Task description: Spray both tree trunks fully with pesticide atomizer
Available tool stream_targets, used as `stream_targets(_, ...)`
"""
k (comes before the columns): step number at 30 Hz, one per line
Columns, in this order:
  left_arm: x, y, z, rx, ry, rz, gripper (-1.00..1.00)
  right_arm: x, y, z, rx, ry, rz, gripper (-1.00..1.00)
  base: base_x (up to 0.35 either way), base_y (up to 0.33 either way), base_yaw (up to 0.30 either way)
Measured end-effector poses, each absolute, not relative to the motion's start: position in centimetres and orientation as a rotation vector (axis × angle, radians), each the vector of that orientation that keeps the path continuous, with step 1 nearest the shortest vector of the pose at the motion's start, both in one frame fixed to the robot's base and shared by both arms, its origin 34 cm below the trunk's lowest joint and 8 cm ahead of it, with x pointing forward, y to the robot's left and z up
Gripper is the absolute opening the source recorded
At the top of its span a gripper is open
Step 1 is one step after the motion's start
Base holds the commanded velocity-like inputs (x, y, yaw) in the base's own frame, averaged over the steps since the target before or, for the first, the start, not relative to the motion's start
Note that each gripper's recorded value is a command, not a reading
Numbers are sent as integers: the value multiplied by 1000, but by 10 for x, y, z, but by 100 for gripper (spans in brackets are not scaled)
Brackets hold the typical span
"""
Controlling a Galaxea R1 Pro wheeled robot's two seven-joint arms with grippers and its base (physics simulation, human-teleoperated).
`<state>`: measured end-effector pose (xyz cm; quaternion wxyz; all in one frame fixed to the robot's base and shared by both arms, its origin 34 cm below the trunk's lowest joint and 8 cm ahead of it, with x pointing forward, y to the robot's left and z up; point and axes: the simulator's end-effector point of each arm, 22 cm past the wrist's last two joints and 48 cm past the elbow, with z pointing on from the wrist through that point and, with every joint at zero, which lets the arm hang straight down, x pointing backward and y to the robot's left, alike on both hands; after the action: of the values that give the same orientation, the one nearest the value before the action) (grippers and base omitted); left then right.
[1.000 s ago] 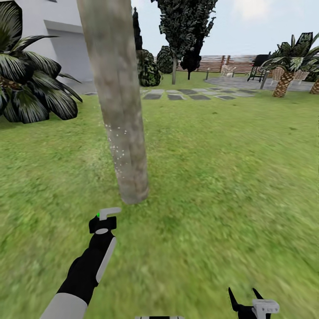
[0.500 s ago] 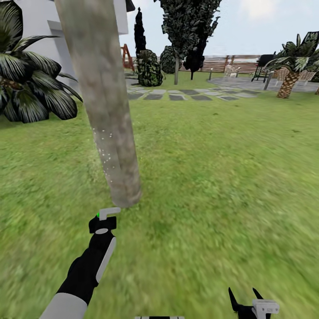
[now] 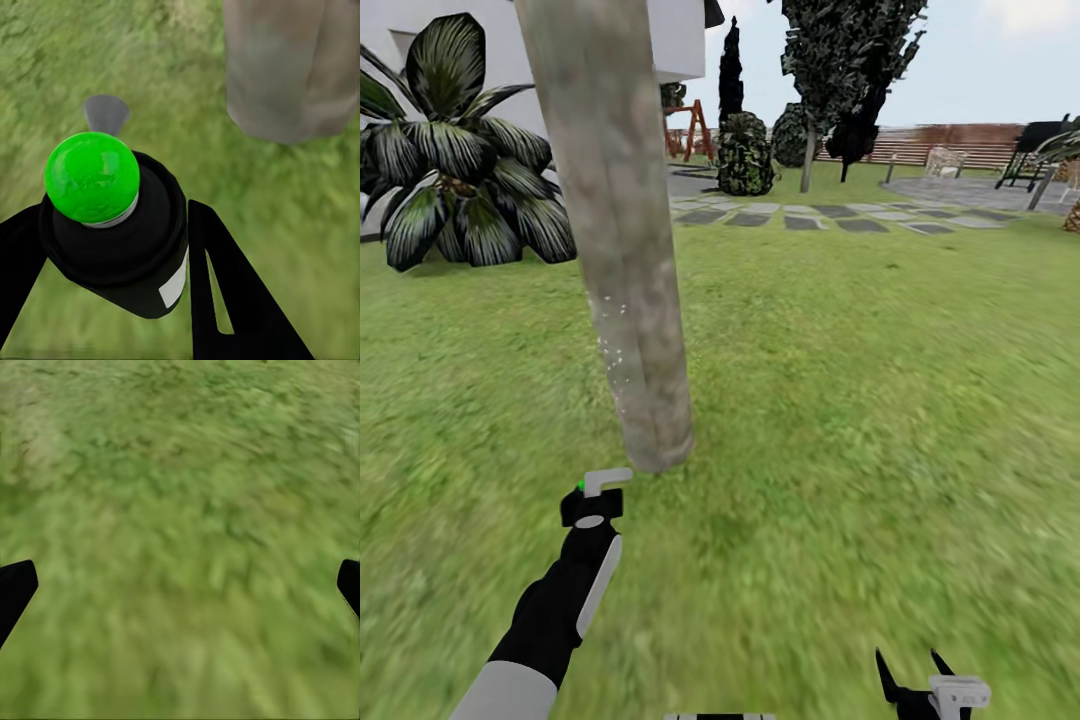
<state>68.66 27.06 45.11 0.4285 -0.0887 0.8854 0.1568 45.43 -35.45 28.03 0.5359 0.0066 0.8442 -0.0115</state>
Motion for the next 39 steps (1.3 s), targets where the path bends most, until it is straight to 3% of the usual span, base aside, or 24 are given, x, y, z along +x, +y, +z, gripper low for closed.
stream_targets(22,687,269,453,-223,2205,388,-100,454,-354,280,15,2010,-27,100,105,-270,274)
stream_targets(39,686,271,449,-220,2213,393,-100,454,-354,280,14,2010,-27,100,63,-267,10)
